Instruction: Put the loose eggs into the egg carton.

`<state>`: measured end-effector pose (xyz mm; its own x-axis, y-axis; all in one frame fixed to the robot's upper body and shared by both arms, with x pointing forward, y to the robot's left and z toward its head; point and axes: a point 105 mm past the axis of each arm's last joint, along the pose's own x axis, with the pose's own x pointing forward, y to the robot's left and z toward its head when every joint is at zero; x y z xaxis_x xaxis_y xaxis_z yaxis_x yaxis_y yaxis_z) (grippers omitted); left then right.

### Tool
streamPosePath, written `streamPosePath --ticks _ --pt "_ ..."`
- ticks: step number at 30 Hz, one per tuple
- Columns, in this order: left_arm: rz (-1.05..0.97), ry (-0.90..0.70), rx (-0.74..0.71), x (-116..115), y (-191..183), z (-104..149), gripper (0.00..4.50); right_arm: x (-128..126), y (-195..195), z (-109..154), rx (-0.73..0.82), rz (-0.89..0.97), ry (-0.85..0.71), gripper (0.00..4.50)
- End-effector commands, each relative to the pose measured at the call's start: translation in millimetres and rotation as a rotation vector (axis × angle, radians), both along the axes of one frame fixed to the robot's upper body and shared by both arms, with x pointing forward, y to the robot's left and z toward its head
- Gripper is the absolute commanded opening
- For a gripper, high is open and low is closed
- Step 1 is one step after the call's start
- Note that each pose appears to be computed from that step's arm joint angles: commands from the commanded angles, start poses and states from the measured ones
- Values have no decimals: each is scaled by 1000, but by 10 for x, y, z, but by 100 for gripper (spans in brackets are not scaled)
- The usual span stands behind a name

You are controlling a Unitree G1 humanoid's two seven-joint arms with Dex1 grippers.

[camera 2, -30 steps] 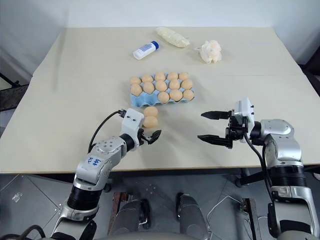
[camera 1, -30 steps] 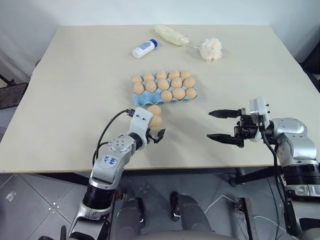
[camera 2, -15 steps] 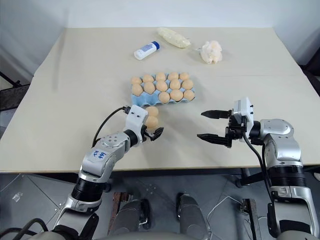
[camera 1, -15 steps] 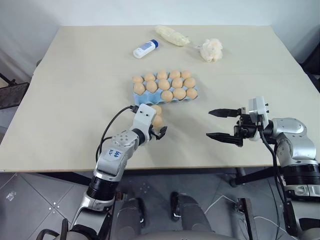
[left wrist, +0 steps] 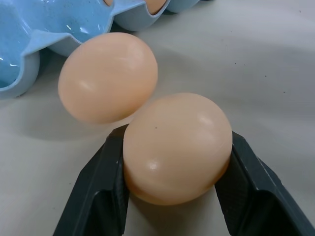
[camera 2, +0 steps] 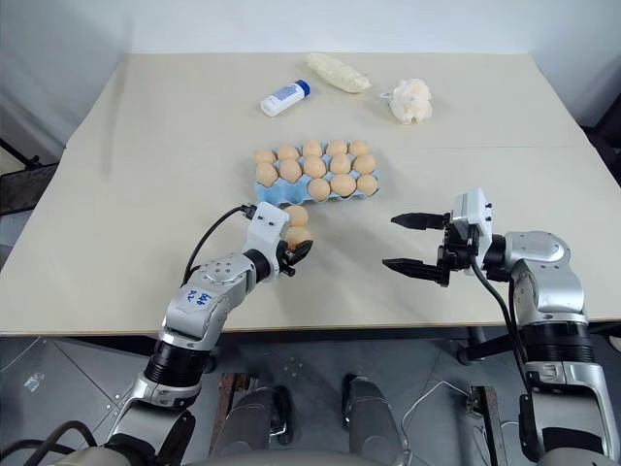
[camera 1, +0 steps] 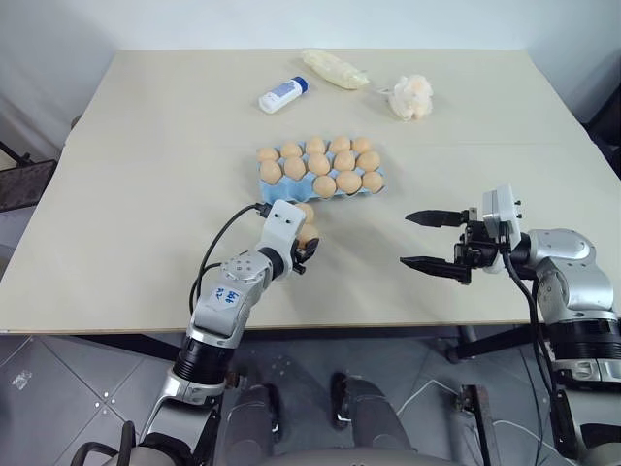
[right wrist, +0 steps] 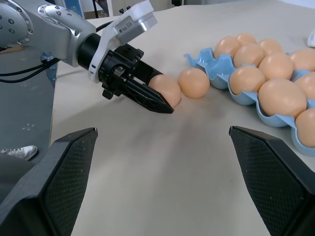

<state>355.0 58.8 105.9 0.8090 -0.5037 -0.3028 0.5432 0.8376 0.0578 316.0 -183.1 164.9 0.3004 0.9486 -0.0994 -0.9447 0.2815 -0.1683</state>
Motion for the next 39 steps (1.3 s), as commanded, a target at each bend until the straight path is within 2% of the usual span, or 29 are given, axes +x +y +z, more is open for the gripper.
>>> streamPosePath --ticks 1,5,9,12,18,22,28,38,39 --pt "-7 -29 -5 -67 26 130 191 -24 -81 128 -8 -17 -53 450" --pt "-37 -108 -26 -157 41 373 189 -18 -95 124 -12 -23 -50 450" --pt "-56 -276 -139 -150 4 777 189 6 -93 125 -12 -31 -52 450" --pt "-57 -277 -116 -66 -18 811 189 20 -80 135 -9 -37 -56 450" --pt "15 -322 -223 213 -64 912 189 39 -70 142 -8 -52 -63 450" --pt "16 -390 -217 344 -132 955 189 30 -81 143 -7 -66 -63 450" --pt "127 -380 -208 617 -104 848 189 10 -120 132 -12 -87 -58 450" --pt "105 -374 -202 737 -212 786 189 -13 -138 120 -12 -106 -55 450" --pt "111 -376 -199 752 -210 783 222 -17 -139 117 -11 -107 -54 450"
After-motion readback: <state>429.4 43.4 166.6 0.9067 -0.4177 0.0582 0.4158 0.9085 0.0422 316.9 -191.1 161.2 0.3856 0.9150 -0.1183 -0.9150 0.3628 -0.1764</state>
